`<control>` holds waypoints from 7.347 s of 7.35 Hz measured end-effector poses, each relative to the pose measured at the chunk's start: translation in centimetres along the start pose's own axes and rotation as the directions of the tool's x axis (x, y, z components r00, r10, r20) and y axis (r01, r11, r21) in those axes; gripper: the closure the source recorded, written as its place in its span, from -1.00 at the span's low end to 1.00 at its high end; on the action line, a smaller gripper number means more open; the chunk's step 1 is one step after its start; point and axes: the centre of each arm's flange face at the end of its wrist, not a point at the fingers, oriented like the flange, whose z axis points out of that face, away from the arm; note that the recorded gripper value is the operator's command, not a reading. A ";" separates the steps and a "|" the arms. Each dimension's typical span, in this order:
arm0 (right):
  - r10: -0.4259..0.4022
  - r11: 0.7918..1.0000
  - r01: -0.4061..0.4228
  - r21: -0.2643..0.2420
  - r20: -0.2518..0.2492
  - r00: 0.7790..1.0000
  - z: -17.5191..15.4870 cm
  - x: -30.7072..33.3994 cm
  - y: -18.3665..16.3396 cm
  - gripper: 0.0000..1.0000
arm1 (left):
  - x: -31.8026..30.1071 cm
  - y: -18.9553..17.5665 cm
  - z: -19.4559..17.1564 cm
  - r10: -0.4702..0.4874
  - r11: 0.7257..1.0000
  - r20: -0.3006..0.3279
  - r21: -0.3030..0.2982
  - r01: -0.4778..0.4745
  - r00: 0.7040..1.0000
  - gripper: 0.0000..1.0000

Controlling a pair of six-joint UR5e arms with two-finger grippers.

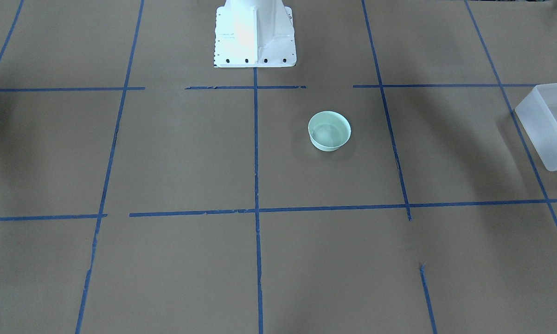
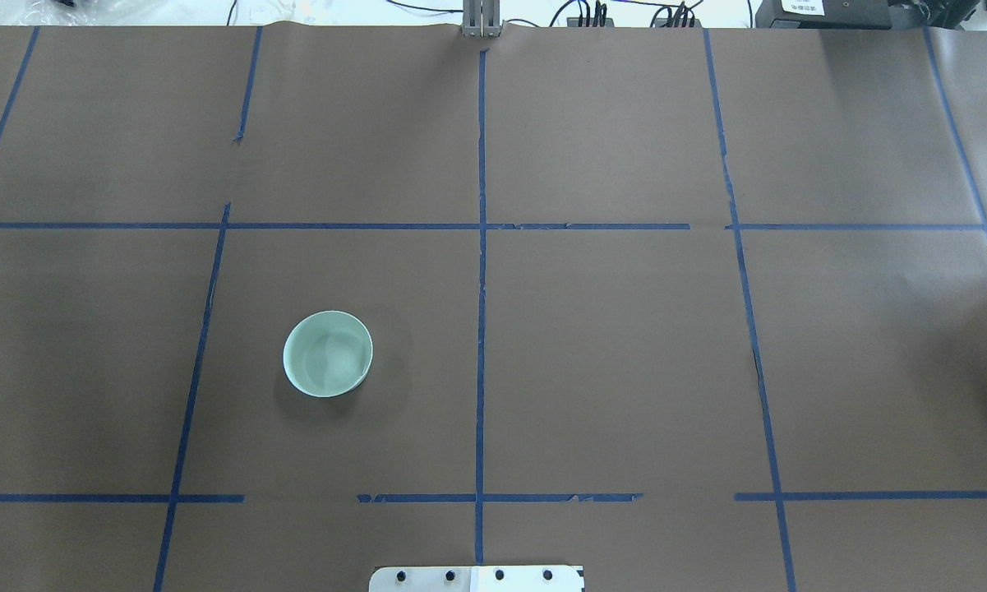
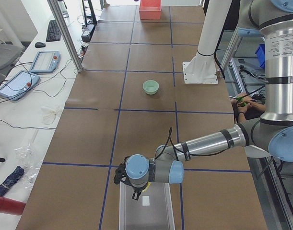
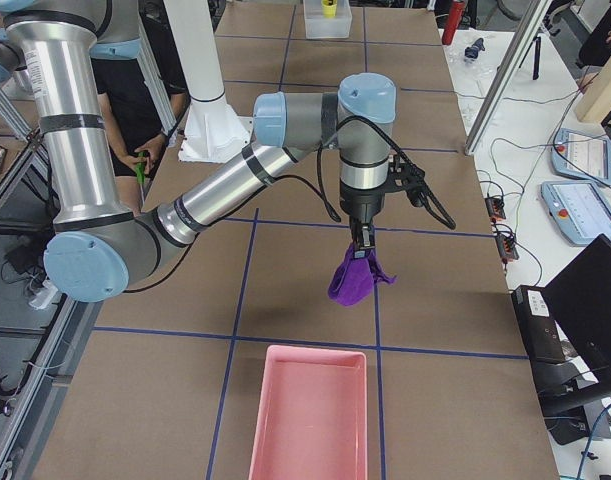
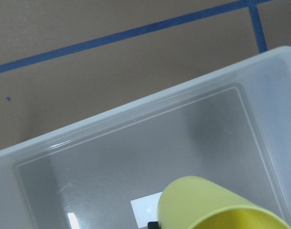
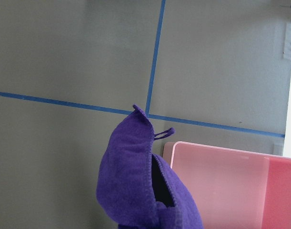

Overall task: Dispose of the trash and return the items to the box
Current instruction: 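Carry the purple cloth with the right gripper into the pink bin and release, then move the left gripper toward the pale green bowl and lower onto its rim, then grasp the pale green bowl rim with the left gripper and lift, then carry the pale green bowl with the left gripper into the clear bin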

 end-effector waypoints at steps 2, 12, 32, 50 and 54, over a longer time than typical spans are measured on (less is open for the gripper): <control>0.004 1.000 -0.004 0.011 -0.002 1.000 3.2 3.1 1.4 1.00 | 0.9 -0.3 1.3 0.034 0.999 -0.029 -0.007 -0.034 0.999 -0.99; 0.108 0.990 -0.104 -0.098 0.037 0.993 19.0 16.9 10.5 -1.00 | 11.5 -15.3 -10.7 0.025 0.992 0.000 0.125 -0.025 1.000 -1.00; 0.165 0.986 -0.168 -0.007 0.247 0.955 17.8 1.9 2.9 -1.00 | 65.0 -14.0 5.1 -0.436 0.893 -0.126 0.060 0.446 0.891 -0.73; 0.135 0.989 -0.144 0.016 0.250 0.959 18.0 1.3 2.3 -1.00 | 27.6 -17.7 -9.5 -0.134 0.965 0.230 0.252 0.074 0.964 1.00; 0.132 0.990 -0.142 0.019 0.252 0.959 18.0 1.3 2.2 -1.00 | 5.1 -10.6 -11.9 0.007 0.989 0.410 0.134 -0.068 0.912 1.00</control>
